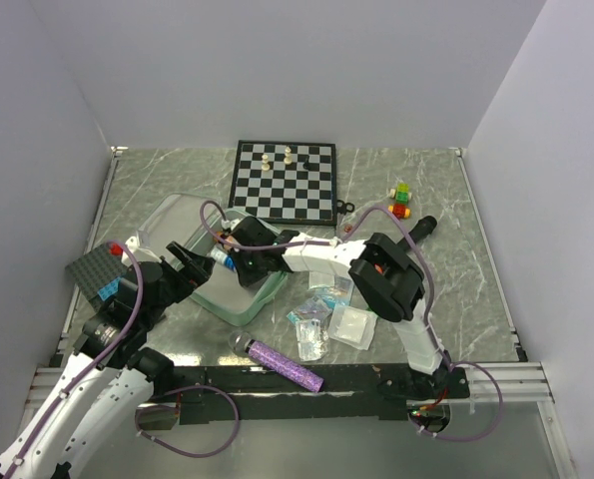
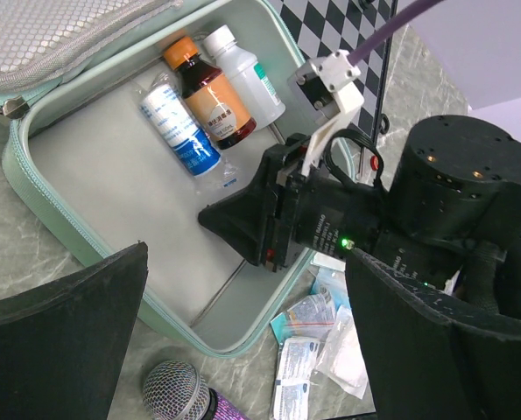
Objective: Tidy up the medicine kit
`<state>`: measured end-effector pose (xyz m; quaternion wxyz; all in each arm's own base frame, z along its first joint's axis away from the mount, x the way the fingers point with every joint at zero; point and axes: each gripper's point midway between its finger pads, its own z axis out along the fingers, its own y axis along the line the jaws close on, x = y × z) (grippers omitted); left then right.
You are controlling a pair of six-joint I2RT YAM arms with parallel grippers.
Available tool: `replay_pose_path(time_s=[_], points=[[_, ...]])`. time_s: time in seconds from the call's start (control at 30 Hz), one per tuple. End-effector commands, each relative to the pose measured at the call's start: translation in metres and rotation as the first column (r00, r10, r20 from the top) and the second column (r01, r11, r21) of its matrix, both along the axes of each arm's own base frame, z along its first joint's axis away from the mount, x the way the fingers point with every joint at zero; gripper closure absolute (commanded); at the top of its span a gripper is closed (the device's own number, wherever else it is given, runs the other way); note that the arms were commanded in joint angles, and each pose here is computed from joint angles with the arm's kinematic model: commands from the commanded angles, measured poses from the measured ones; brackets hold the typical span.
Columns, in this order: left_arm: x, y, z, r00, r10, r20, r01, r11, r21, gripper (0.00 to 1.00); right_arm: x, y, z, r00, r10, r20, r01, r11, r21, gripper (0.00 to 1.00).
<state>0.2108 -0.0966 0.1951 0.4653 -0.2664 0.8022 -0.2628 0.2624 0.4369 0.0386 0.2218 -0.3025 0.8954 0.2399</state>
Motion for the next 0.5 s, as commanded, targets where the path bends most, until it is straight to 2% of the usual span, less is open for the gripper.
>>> replay_pose_path(time_s=[0.0, 0.33, 0.47], points=[[0.001, -0.002, 0.01, 1.0, -0.003, 0.028, 0.003, 1.0, -0.016, 0.01, 0.018, 0.019, 0.018, 0.999, -0.046, 0.03, 0.044, 0.997, 0.062, 0.76], [0.002, -0.002, 0.008, 1.0, -0.004, 0.023, 0.004, 1.0, -0.01, 0.01, 0.051, 0.028, 0.021, 0.99, -0.121, 0.071, 0.117, 0.992, 0.056, 0.76], [0.002, -0.001, 0.008, 1.0, -0.003, 0.022, 0.003, 1.0, -0.01, 0.01, 0.052, 0.026, 0.022, 0.991, -0.112, 0.074, 0.107, 0.992, 0.062, 0.76]])
